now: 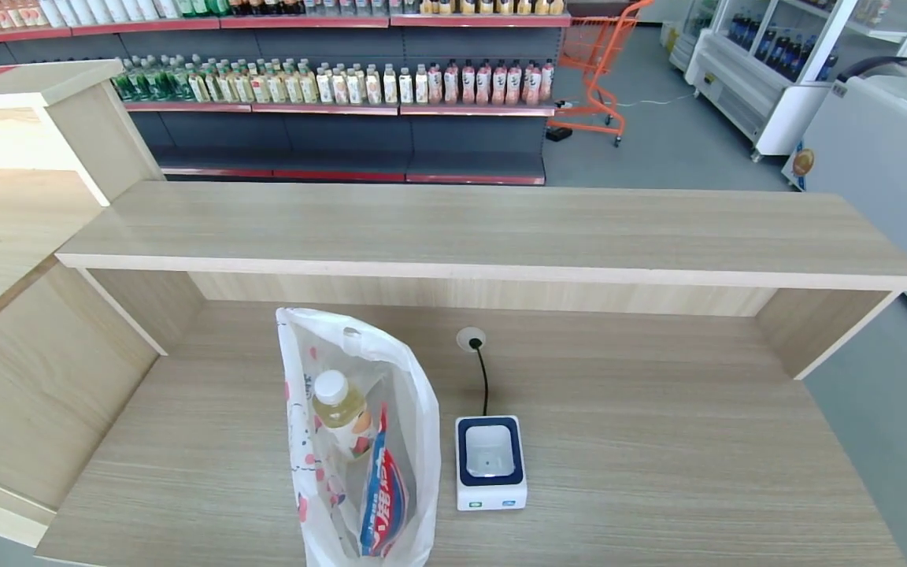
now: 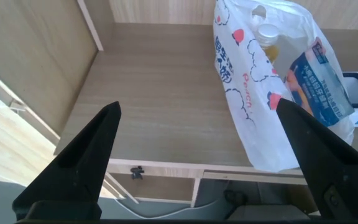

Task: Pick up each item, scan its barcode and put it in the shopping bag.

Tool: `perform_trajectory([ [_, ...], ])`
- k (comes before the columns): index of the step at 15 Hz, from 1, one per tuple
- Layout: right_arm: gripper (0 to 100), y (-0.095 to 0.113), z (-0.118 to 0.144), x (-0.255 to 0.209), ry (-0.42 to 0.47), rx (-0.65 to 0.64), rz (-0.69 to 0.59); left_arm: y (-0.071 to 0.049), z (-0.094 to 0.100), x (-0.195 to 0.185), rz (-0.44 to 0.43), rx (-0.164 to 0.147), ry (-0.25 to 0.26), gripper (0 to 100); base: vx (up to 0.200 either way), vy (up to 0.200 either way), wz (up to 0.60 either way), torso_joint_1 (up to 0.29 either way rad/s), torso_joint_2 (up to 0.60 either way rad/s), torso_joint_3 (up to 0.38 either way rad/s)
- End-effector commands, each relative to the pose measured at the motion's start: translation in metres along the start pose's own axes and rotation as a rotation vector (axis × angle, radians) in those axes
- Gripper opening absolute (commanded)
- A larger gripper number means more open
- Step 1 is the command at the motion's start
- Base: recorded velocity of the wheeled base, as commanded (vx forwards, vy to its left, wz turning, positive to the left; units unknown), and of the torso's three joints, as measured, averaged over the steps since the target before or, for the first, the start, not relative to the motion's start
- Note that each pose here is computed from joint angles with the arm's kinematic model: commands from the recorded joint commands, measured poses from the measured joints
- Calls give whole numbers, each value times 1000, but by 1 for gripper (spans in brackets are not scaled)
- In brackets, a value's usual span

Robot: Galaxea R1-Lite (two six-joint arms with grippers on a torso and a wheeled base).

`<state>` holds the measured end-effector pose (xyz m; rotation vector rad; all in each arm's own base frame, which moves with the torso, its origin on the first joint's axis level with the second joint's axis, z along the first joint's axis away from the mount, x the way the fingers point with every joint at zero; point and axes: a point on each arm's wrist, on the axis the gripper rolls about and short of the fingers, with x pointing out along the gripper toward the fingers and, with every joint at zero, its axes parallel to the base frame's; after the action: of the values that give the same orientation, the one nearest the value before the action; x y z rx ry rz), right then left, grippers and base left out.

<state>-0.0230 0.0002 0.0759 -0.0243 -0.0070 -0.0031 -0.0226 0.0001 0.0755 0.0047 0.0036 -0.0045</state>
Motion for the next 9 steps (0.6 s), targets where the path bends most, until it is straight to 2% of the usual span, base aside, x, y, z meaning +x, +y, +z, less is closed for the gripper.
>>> perform_trajectory([
  [1,100,0,0,0,2,0,2,0,0,0,1,0,-4,100,200,0,0,7,-2,7],
  [2,100,0,0,0,2,-2,2,0,0,0,1,-5,-4,100,200,0,0,-12,-12,7],
  [3,0,0,0,0,2,-3,2,0,0,0,1,-5,-4,100,0,0,0,0,0,0],
  [9,0,0,0,0,4,27,-2,0,0,0,1,-5,-4,100,0,0,0,0,0,0],
])
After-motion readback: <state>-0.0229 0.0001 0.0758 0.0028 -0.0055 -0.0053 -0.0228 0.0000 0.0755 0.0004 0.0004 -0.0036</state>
